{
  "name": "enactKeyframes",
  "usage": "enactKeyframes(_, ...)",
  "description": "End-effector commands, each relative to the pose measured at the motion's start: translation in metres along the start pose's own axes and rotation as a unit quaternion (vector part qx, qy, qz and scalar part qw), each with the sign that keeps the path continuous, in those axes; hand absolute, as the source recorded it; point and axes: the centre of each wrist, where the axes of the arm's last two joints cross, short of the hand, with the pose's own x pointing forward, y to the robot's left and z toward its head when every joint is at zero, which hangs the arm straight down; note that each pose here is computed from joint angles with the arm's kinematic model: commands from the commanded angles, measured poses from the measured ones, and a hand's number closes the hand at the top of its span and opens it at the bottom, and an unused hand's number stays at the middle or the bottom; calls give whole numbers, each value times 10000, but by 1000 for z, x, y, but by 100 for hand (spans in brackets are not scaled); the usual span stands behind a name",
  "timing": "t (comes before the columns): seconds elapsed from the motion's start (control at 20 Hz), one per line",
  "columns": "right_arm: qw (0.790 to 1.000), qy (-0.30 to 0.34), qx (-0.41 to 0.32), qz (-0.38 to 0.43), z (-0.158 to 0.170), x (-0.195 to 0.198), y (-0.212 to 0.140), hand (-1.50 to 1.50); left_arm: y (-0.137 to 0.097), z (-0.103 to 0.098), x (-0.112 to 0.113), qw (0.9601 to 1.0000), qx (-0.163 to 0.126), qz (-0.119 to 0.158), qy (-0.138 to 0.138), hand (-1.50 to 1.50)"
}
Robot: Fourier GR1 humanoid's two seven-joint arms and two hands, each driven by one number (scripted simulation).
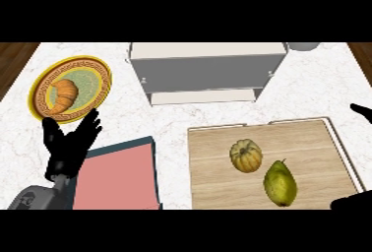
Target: Pick the pear from the tray and place it in the tiered shelf
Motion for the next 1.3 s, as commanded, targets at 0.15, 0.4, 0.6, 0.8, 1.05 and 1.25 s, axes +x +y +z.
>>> enactKeyframes(0.15,9878,1431,-219,581,-22,10,21,-150,-5,-1,-20,9997,26,-33,260,0)
enactKeyframes(0.4,9809,1792,172,734,-50,9,48,-150,-2,-3,-5,9996,-24,-41,264,0)
enactKeyframes(0.6,9793,1712,364,1020,-55,16,72,-150,6,-3,-15,9997,119,-69,223,0)
enactKeyframes(0.8,9712,1949,475,1286,-74,17,82,-150,-4,-3,-9,9996,-36,-12,290,0)
enactKeyframes(1.05,9688,2066,193,1358,-89,24,94,-150,4,4,-24,9992,135,-28,367,0)
enactKeyframes(1.25,9677,1985,231,1539,-86,25,117,-150,18,4,-9,9992,211,-42,344,0)
